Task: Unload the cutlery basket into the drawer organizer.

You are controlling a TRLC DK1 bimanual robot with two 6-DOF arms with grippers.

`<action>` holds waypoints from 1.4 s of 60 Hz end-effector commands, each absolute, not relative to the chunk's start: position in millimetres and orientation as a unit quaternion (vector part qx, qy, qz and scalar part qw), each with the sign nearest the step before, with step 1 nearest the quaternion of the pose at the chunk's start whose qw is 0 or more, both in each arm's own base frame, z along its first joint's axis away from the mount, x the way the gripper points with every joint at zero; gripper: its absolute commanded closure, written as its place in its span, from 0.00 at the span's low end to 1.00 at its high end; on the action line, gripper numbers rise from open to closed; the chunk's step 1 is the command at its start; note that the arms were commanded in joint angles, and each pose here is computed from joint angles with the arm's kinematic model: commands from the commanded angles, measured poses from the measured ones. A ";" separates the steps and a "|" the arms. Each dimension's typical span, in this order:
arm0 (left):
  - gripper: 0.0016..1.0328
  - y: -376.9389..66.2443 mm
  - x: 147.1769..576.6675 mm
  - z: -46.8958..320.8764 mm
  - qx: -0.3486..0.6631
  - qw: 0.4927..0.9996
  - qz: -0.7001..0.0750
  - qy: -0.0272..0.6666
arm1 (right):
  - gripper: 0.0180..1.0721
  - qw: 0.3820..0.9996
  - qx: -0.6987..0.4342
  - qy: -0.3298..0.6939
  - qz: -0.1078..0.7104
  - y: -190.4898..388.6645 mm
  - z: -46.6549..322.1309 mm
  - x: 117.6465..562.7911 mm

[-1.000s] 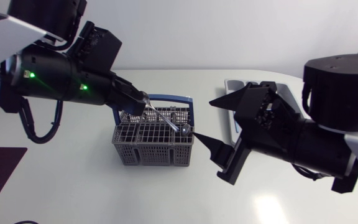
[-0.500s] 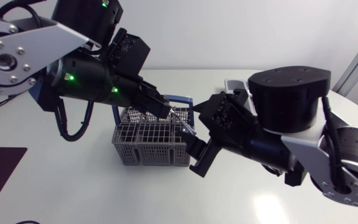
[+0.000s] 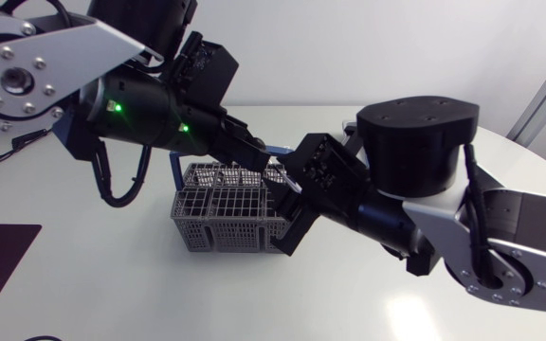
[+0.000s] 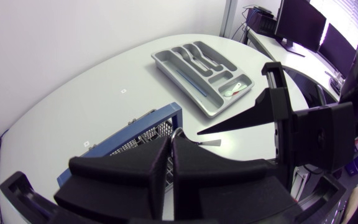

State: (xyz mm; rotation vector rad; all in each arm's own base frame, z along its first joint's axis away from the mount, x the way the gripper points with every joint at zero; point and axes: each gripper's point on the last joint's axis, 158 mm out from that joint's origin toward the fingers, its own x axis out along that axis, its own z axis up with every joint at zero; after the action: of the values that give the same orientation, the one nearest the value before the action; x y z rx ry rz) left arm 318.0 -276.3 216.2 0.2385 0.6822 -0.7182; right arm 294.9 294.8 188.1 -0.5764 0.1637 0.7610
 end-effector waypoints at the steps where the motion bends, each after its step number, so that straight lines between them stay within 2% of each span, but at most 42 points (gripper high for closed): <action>1: 0.95 -283.1 321.4 222.1 0.094 0.876 -0.343 0.326 | 0.71 0.888 -0.274 0.072 0.362 300.2 193.0 298.7; 13: 0.95 -283.6 321.0 220.0 0.095 0.875 -0.344 0.327 | 0.94 0.891 -0.275 0.072 0.354 298.9 191.6 301.8; 40: 0.95 -285.5 317.1 221.5 0.092 0.874 -0.346 0.327 | 0.95 0.888 -0.279 0.074 0.358 300.0 190.4 297.5; 45: 0.92 -285.3 316.8 222.7 0.090 0.875 -0.346 0.326 | 0.95 0.886 -0.281 0.076 0.361 300.7 188.6 296.0; 49: 0.78 -284.8 316.2 225.2 0.089 0.876 -0.347 0.323 | 0.95 0.885 -0.282 0.077 0.362 300.6 187.7 295.1; 56: 0.40 -282.7 317.8 236.3 0.083 0.881 -0.346 0.312 | 0.95 0.882 -0.283 0.080 0.368 300.5 184.9 289.4; 61: 0.21 -279.1 320.7 250.1 0.077 0.887 -0.343 0.298 | 0.95 0.880 -0.284 0.082 0.373 298.3 184.0 284.9; 67: 0.12 -269.0 327.9 270.0 0.070 0.898 -0.334 0.277 | 0.95 0.876 -0.284 0.084 0.381 291.6 183.0 276.5; 80: 0.11 -238.4 348.6 305.6 0.088 0.920 -0.309 0.224 | 0.95 0.858 -0.290 0.097 0.413 252.7 178.1 251.8; 84: 0.11 -240.9 347.2 306.3 0.126 0.911 -0.331 0.212 | 0.95 0.851 -0.295 0.103 0.421 232.0 175.2 247.5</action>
State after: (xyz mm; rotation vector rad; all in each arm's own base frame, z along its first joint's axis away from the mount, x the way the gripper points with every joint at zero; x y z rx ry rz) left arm 346.6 -241.9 286.4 0.1967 0.5057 -0.6498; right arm 249.6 255.7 180.3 -0.5969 0.2119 0.8973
